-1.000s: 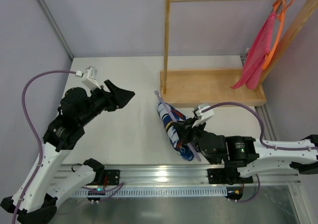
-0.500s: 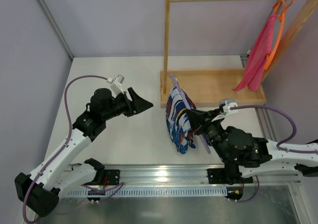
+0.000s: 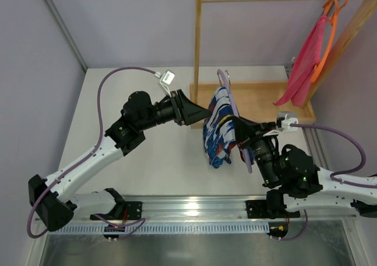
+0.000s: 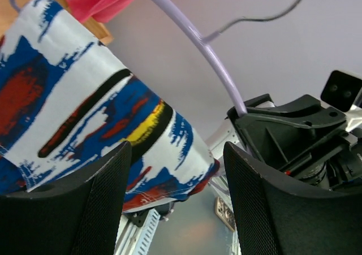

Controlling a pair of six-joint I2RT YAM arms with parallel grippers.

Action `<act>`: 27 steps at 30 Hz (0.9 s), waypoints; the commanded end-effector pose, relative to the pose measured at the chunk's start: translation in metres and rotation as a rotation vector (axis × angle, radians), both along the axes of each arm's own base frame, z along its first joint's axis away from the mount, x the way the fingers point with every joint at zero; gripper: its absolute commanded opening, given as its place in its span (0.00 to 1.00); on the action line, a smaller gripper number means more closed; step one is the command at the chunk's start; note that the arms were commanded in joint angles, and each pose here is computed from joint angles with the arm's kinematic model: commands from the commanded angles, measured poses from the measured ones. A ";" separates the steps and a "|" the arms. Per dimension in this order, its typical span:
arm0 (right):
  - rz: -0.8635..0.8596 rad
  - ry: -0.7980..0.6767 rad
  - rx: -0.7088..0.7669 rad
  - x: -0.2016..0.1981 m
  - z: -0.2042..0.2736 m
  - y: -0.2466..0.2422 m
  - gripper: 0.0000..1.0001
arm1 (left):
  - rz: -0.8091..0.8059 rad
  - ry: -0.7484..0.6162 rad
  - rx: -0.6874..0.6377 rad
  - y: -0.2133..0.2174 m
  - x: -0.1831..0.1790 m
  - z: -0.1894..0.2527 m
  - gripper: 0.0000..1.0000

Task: Place the trousers on the hanger
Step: Hang the hanger with trousers onto the clothesline

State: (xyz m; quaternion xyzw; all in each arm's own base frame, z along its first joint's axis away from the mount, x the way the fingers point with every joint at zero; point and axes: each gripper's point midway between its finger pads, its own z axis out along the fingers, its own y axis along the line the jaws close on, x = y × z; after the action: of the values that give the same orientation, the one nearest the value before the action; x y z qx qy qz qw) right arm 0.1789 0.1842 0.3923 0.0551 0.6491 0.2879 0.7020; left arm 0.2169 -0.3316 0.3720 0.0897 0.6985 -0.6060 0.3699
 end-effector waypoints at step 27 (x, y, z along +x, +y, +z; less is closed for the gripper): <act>-0.074 -0.292 0.292 0.065 0.213 -0.050 0.04 | -0.006 -0.113 -0.020 -0.031 0.008 0.035 0.66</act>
State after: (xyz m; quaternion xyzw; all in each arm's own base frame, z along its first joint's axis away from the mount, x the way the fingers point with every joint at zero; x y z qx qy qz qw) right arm 0.2680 0.1454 0.5174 0.1241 0.5905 0.2505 0.7571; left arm 0.2301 -0.3700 0.3948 0.1126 0.6840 -0.6097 0.3843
